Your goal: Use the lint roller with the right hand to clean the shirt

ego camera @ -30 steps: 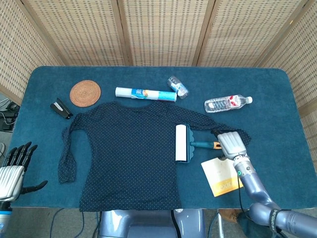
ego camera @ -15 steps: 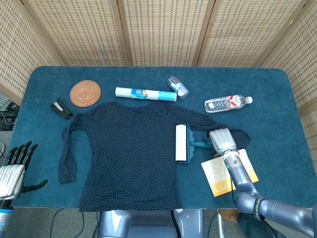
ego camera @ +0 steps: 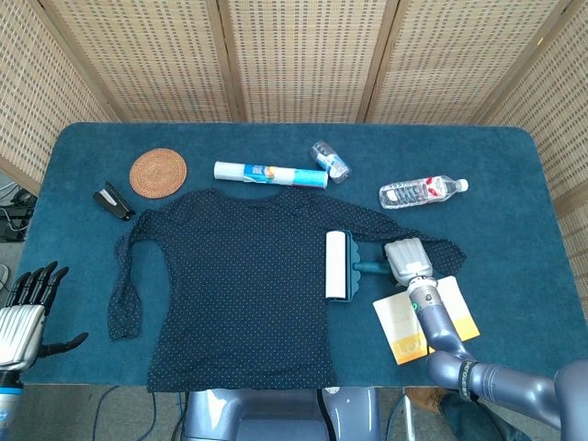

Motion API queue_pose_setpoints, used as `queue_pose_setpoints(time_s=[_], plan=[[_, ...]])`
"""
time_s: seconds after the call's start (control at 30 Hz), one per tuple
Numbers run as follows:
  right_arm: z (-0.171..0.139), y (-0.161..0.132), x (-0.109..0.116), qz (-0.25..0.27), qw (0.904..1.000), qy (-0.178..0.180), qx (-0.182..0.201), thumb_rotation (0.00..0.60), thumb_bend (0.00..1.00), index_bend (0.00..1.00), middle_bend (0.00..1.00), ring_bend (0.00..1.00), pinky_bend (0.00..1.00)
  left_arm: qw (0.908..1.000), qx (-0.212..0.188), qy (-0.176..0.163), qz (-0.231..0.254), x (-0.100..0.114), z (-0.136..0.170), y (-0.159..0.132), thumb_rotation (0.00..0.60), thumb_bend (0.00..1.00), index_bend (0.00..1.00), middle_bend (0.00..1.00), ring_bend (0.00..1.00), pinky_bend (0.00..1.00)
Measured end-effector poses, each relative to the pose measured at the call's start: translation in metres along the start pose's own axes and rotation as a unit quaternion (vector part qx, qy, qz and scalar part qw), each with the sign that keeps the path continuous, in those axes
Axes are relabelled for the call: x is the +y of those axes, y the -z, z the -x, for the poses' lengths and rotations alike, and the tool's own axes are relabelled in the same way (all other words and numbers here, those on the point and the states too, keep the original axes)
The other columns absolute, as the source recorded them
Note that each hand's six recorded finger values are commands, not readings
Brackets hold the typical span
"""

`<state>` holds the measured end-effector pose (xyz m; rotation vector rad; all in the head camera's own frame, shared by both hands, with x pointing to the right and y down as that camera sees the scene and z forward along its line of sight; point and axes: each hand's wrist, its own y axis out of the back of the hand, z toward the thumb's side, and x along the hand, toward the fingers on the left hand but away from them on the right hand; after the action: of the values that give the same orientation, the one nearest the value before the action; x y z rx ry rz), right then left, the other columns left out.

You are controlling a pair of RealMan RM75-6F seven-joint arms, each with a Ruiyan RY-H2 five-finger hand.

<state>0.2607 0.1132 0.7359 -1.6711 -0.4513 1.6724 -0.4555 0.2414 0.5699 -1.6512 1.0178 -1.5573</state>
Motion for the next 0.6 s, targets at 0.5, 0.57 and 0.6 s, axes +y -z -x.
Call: queue_pose_setpoints(time_s=[0.5, 0.57, 0.6], plan=[[0.004, -0.004, 0.008, -0.020, 0.9992, 0.035, -0.005, 0.600, 0.73, 0.71, 1.00, 1.00, 1.00, 0.9999, 0.003, 0.010, 0.002, -0.004, -0.001, 0.001, 0.600, 0.00, 0.00, 0.00, 0.00, 0.00], [0.002, -0.006, 0.016, -0.024, 0.9986, 0.047, 0.001, 0.600, 0.73, 0.71, 1.00, 1.00, 1.00, 0.9999, 0.002, 0.012, 0.002, -0.005, -0.002, 0.000, 0.600, 0.00, 0.00, 0.00, 0.00, 0.00], [0.001, -0.008, 0.020, -0.028, 0.9983, 0.052, 0.005, 0.600, 0.73, 0.71, 1.00, 1.00, 1.00, 0.9999, 0.002, 0.013, 0.003, -0.005, -0.002, 0.000, 0.600, 0.00, 0.00, 0.00, 0.00, 0.00]])
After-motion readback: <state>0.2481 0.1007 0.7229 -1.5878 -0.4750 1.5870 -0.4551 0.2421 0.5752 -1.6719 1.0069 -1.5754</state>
